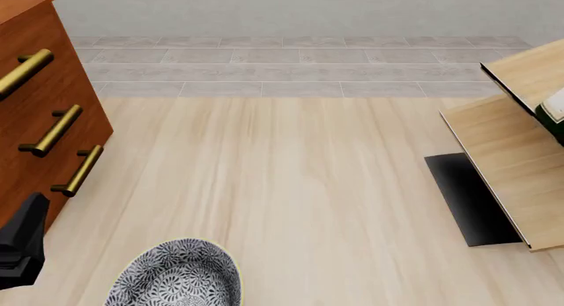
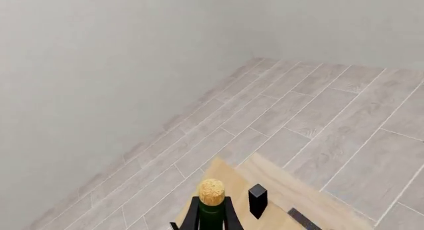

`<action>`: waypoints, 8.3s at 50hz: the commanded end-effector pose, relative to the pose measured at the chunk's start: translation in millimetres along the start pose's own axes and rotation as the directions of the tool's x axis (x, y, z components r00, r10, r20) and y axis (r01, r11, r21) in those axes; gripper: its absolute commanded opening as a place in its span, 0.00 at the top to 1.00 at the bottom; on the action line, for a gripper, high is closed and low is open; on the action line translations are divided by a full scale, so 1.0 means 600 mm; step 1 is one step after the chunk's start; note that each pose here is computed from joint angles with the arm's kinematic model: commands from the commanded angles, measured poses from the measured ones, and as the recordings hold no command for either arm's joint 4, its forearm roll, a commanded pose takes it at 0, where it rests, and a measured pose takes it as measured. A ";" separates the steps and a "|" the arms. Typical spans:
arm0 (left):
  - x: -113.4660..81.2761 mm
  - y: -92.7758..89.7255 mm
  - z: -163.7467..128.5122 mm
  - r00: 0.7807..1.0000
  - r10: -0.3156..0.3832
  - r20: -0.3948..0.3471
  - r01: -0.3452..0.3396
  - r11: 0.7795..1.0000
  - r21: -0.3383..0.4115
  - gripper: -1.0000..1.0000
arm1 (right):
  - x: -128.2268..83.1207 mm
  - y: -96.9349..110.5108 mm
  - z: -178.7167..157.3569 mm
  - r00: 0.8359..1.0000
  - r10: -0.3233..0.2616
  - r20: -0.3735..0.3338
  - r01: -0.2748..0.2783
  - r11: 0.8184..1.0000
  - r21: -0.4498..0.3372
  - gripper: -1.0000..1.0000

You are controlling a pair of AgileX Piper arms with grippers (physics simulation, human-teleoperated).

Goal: Put the wine bottle on the wine rack.

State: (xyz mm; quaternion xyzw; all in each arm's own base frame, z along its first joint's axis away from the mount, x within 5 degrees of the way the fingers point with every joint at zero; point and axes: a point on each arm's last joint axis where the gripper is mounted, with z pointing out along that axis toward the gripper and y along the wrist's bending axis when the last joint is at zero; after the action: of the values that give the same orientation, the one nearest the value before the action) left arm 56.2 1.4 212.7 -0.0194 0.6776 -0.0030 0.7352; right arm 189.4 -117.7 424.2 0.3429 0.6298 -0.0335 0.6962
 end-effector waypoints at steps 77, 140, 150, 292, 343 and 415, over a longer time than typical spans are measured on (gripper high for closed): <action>0.002 -0.001 0.000 1.000 0.001 -0.016 -0.001 1.000 0.009 0.00 | 0.020 -0.089 0.143 0.986 -0.107 -0.129 0.131 0.972 0.193 1.00; 0.003 0.000 0.000 1.000 -0.006 -0.021 0.006 1.000 -0.002 0.00 | 0.049 -0.112 0.143 0.990 -0.048 -0.134 0.078 0.972 0.223 0.00; 0.004 0.000 0.000 1.000 -0.009 -0.026 0.009 1.000 -0.002 0.00 | 0.036 -0.113 0.140 0.992 -0.053 -0.119 0.079 0.970 0.230 0.00; -0.004 -0.001 0.000 0.999 0.044 0.020 -0.045 0.999 0.013 0.00 | 0.093 0.017 -0.220 0.893 -0.449 0.023 0.431 0.840 -0.329 0.00; -0.032 -0.002 -0.003 0.997 0.053 0.050 -0.054 0.999 0.007 0.00 | 0.160 -0.022 -0.283 0.851 -0.516 0.094 0.495 0.729 -0.472 0.00; -0.138 -0.003 -0.033 0.994 0.084 0.077 -0.081 0.996 -0.032 0.00 | 0.100 -0.053 -0.382 0.845 -0.512 0.152 0.519 0.718 -0.464 0.00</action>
State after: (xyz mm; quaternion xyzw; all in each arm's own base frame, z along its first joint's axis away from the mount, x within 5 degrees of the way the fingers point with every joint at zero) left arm 34.2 1.8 285.3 -0.0026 0.6482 0.0369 0.7605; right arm 0.1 0.0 358.2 -0.0314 0.6867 -0.0676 0.7231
